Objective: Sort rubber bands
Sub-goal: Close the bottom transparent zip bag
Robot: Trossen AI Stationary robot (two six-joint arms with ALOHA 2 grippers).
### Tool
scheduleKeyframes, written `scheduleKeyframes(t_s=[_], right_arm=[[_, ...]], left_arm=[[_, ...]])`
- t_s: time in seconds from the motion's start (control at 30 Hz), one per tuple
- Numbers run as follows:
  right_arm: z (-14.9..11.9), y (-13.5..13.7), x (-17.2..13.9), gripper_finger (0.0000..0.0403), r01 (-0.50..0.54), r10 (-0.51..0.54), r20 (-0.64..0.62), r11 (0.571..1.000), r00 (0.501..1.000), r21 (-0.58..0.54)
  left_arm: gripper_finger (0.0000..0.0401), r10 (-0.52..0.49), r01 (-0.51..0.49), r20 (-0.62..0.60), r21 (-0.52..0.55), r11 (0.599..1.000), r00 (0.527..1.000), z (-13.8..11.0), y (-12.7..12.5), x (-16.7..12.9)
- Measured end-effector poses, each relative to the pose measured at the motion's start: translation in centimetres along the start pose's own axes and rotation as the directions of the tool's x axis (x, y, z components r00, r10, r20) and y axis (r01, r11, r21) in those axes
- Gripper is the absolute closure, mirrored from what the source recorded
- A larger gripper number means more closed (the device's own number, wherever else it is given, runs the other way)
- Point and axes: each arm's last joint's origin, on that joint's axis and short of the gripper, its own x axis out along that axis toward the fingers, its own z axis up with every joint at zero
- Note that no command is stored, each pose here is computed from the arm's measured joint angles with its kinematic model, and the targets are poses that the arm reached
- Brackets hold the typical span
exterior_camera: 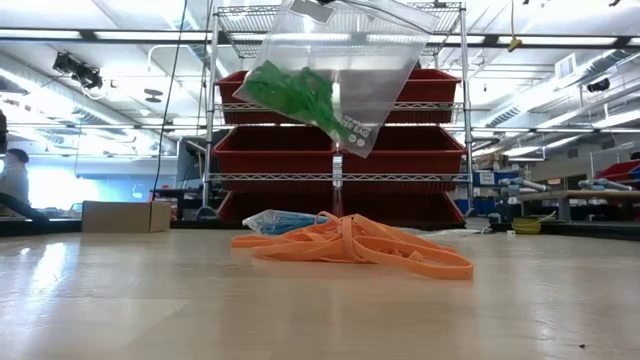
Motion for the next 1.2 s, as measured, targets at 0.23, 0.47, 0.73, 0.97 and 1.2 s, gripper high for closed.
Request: scheduleKeyframes(t_s=[0.23,0.47,0.73,0.97,1.2], right_arm=[[-0.2,0.2,-0.1,0.0401,0.019,-0.020,-0.022,0.998,1.000,-0.060],[-0.7,0.3,-0.1,0.0402,0.013,-0.018,-0.078,0.997,0.997,-0.073],[-2.3,0.6,-0.5,0.0403,-0.009,-0.006,-0.235,0.998,0.972,-0.063],[-3.6,0.8,-1.0,0.0403,-0.022,0.000,-0.370,0.998,0.929,-0.058],[-4.6,0.9,-1.5,0.0403,-0.021,-0.004,-0.463,0.999,0.886,-0.049]], left_arm=[[0.0401,-0.002,0.002,-0.005,0.001,1.000,1.000,0.0,0.0,0.0],[0.0401,-0.004,0.004,-0.013,0.001,1.000,1.000,-0.1,0.0,0.1],[0.0401,0.002,-0.002,-0.069,0.007,1.000,0.998,-0.6,-0.1,0.1],[0.0401,-0.001,0.002,-0.090,0.009,1.000,0.996,-0.8,-0.2,0.0],[0.0401,0.004,-0.003,-0.088,0.009,1.000,0.996,-0.8,-0.2,0.0]])
